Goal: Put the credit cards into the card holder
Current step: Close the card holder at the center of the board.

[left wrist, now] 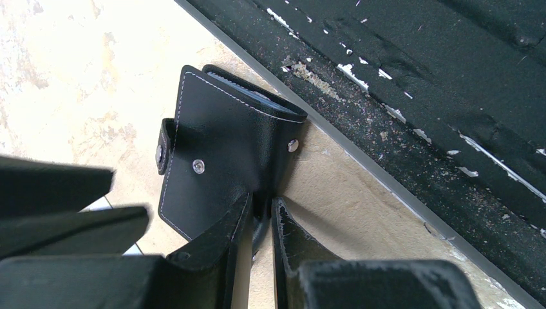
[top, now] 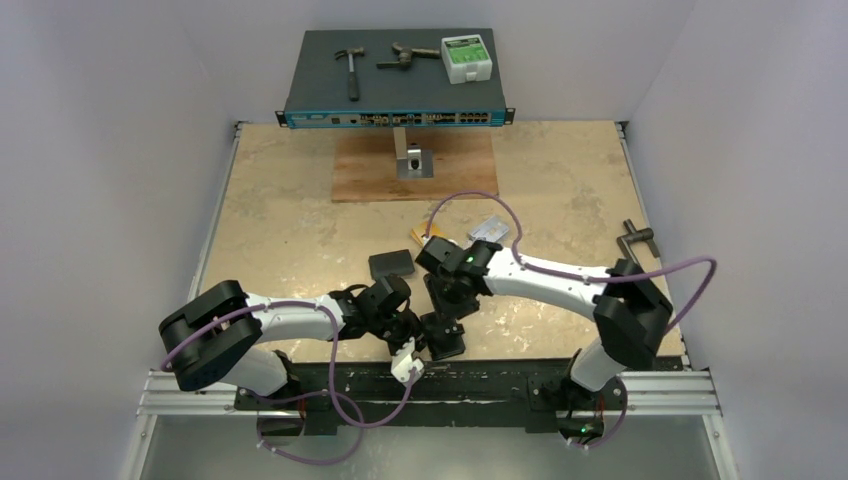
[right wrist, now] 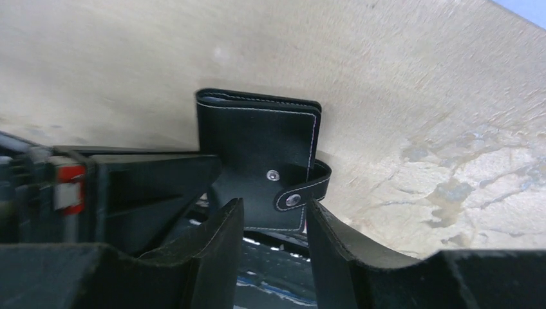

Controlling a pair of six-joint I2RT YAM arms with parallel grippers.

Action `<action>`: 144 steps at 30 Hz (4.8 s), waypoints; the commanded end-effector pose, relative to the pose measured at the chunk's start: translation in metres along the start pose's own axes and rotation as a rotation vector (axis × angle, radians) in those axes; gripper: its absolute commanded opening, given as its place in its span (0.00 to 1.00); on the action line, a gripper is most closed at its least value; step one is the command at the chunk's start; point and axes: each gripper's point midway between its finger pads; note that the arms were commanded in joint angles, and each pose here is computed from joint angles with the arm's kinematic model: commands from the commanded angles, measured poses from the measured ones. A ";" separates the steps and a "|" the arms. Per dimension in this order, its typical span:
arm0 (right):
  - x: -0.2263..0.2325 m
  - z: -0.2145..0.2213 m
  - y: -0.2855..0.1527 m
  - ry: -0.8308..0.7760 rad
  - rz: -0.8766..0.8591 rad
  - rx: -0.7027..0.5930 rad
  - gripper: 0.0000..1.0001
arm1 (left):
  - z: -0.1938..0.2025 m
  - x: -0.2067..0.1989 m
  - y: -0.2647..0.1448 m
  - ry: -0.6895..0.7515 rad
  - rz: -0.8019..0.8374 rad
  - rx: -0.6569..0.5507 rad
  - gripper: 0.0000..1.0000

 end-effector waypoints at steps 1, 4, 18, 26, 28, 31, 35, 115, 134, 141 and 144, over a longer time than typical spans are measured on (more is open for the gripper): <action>-0.016 0.010 0.002 -0.109 0.188 0.023 0.40 | -0.002 -0.025 0.001 -0.087 0.079 -0.009 0.13; -0.016 0.010 0.002 -0.136 0.226 0.019 0.41 | -0.002 -0.024 0.001 -0.085 0.077 -0.011 0.13; -0.005 0.015 0.012 -0.150 0.207 0.034 0.40 | -0.001 -0.024 0.001 -0.085 0.078 -0.006 0.13; -0.002 0.018 0.018 -0.164 0.212 0.041 0.38 | -0.001 -0.025 0.001 -0.084 0.079 -0.007 0.13; -0.003 0.017 0.017 -0.161 0.221 0.034 0.33 | -0.001 -0.025 0.001 -0.085 0.078 -0.004 0.12; -0.002 0.017 0.014 -0.141 0.214 0.027 0.26 | -0.001 -0.024 0.001 -0.085 0.077 -0.005 0.13; -0.001 0.018 0.013 -0.134 0.207 0.029 0.18 | -0.002 -0.024 0.001 -0.085 0.077 -0.008 0.13; 0.001 0.024 0.058 -0.033 0.172 0.014 0.00 | -0.004 -0.028 0.000 -0.104 0.097 -0.017 0.12; 0.011 0.021 0.028 0.024 0.101 -0.020 0.25 | -0.004 -0.028 0.000 -0.111 0.100 -0.016 0.12; 0.006 0.023 0.022 0.038 0.110 -0.021 0.11 | -0.004 -0.028 0.000 -0.111 0.099 -0.016 0.12; 0.007 0.024 0.023 0.038 0.107 -0.020 0.07 | -0.004 -0.029 0.000 -0.114 0.101 -0.016 0.12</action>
Point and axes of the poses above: each gripper's point midway between its finger pads, its own y axis out along the fingers, its own x axis along the line the jaws close on, z = x × y, and after that the axes turned 2 degrees about y, right-handed
